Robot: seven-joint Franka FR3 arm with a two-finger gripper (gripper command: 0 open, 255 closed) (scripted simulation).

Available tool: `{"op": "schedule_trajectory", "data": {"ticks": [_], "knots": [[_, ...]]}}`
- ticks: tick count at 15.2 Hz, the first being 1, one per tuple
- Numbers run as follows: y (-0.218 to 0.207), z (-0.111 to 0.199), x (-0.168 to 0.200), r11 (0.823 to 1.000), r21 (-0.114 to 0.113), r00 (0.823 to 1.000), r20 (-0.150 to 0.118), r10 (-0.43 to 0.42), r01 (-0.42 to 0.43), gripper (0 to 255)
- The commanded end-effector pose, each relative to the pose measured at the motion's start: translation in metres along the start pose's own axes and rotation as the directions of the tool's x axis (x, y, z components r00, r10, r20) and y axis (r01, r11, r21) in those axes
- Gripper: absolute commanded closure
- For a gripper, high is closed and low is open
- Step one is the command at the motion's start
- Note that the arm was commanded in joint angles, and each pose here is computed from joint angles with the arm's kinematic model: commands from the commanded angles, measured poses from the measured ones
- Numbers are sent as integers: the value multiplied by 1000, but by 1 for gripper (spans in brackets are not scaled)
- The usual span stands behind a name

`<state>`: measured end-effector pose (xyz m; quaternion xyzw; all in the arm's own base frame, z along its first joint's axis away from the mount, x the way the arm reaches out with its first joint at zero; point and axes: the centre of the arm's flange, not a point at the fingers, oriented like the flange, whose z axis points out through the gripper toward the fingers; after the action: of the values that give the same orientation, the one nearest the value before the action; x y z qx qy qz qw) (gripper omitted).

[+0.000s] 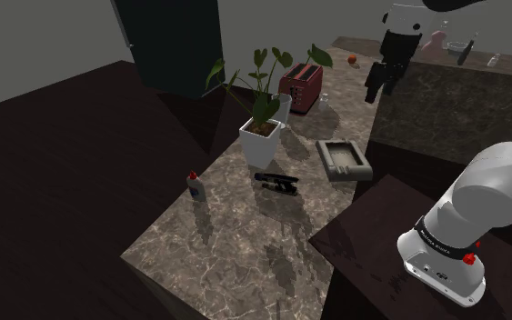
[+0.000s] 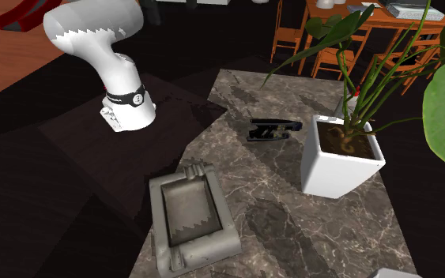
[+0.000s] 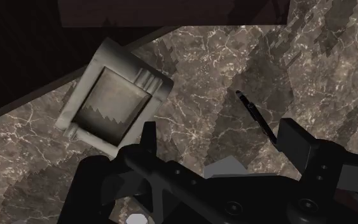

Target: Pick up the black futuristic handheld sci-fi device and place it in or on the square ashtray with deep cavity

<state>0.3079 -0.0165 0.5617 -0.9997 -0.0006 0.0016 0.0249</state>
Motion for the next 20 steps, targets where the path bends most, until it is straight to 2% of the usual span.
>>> {"op": "schedule_trajectory", "data": {"ticks": [1, 5, 10, 15, 20], "knots": [[0, 0, 0, 1000, 0, 1000, 0, 0, 0, 0], [-23, 40, 25, 996, -15, 996, -13, -85, 85, 0], [-54, 90, 54, 981, -35, 981, -28, -191, 190, 0], [-87, 141, 81, 955, -56, 955, -41, -295, 292, 0], [-121, 191, 104, 917, -79, 917, -51, -396, 391, 0]]}}
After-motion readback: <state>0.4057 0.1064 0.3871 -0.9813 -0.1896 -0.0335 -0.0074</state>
